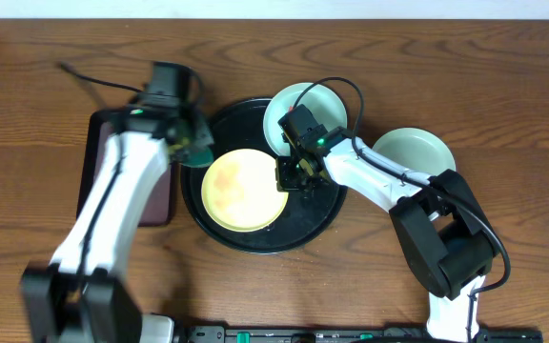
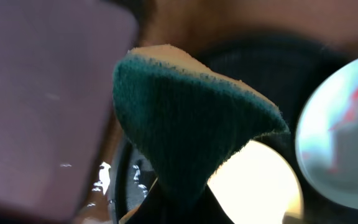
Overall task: Clean dirty plates on tray and stack at the side
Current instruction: 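Scrub the yellow plate with the sponge in the left gripper, then lift the yellow plate with the right gripper toward the right side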
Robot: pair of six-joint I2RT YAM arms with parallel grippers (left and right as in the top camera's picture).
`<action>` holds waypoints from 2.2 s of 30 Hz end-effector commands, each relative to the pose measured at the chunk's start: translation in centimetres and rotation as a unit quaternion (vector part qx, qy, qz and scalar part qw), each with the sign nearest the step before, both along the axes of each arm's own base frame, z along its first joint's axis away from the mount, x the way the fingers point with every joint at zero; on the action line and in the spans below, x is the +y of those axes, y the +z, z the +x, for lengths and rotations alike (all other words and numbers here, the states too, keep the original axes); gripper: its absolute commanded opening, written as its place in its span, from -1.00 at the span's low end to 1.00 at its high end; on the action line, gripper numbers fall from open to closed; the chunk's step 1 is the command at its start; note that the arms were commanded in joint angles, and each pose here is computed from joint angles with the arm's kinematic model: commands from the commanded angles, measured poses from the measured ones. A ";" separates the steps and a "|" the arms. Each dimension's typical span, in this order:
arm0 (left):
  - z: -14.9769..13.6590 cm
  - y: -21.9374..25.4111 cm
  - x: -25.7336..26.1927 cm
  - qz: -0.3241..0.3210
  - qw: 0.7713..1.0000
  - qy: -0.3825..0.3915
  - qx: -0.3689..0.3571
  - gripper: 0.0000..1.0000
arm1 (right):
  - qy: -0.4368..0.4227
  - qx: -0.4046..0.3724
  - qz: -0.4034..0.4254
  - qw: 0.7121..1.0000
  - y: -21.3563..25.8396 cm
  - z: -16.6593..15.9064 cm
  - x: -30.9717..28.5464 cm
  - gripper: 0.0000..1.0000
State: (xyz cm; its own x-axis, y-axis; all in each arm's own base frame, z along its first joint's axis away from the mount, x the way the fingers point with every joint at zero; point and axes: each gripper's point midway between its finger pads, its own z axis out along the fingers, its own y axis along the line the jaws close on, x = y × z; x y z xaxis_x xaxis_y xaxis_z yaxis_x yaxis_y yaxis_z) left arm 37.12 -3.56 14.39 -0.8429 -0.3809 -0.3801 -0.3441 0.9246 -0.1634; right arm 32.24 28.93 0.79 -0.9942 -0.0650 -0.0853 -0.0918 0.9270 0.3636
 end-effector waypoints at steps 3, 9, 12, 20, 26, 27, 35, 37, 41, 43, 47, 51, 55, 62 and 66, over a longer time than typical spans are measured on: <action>-1.7 1.5 4.4 0.030 0.999 0.026 0.010 -0.85 | 0.031 -0.031 -0.017 0.999 0.9 1.4 0.2 -0.98; -2.8 -0.4 7.4 0.029 0.996 0.069 0.044 -0.85 | 0.064 -0.094 -0.115 0.987 3.0 2.6 -0.8 -0.98; -3.0 -1.0 7.7 0.029 0.995 0.073 0.055 -0.85 | 0.073 -0.139 -0.169 0.973 5.3 3.5 -1.6 -0.98; -3.0 -2.0 7.7 0.029 0.994 0.073 0.071 -0.85 | 0.070 -0.315 -0.281 0.904 15.9 5.1 -3.1 -0.98; -3.0 -2.1 7.7 0.028 0.994 0.073 0.072 -0.85 | 0.018 -0.424 -0.343 0.838 23.7 4.1 -4.8 -0.98; -3.0 -2.1 7.7 0.028 0.994 0.073 0.072 -0.85 | 0.013 -0.435 -0.346 0.831 24.5 3.9 -4.9 -0.98; -3.0 -2.1 7.7 0.028 0.994 0.073 0.072 -0.85 | -0.007 -0.493 -0.380 0.783 29.2 2.2 -5.7 -0.98; -3.0 -2.1 7.7 0.028 0.994 0.073 0.072 -0.85 | -0.008 -0.504 -0.394 0.769 30.0 1.9 -5.8 -0.98; -3.0 -2.1 7.5 0.022 0.994 0.076 0.072 -0.85 | -0.010 -0.526 -0.421 0.739 31.3 0.8 -5.5 -0.98; -3.0 -2.1 7.5 0.022 0.994 0.076 0.072 -0.85 | -0.015 -0.542 -0.433 0.720 32.2 0.0 -5.2 -0.98; -3.0 -2.1 7.5 0.022 0.994 0.076 0.072 -0.85 | 0.000 -0.544 -0.428 0.722 32.0 -0.6 -4.5 -0.98; -3.0 -2.1 7.5 0.022 0.994 0.076 0.072 -0.85 | 0.020 -0.489 -0.369 0.790 28.5 0.1 -4.3 -0.98; -3.0 -2.1 7.5 0.021 0.994 0.076 0.072 -0.85 | 0.052 -0.361 -0.242 0.899 23.2 0.8 -3.7 -0.98; -3.0 -2.1 7.4 0.021 0.994 0.075 0.072 -0.85 | 0.030 -0.207 -0.064 0.976 20.5 2.8 -6.2 -0.98; -3.0 -2.1 7.4 0.022 0.994 0.075 0.072 -0.85 | -0.014 -0.166 -0.028 0.986 20.3 4.3 -10.2 -0.98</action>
State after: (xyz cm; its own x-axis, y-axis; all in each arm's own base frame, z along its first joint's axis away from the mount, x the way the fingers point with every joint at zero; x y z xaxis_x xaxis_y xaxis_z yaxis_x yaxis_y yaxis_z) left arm 34.44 3.85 12.70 -0.8218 -0.4911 -0.2888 -0.4926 0.8672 -0.0729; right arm 36.45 19.35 19.71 -0.8801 -0.1393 -0.4539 -0.1834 0.9815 0.0545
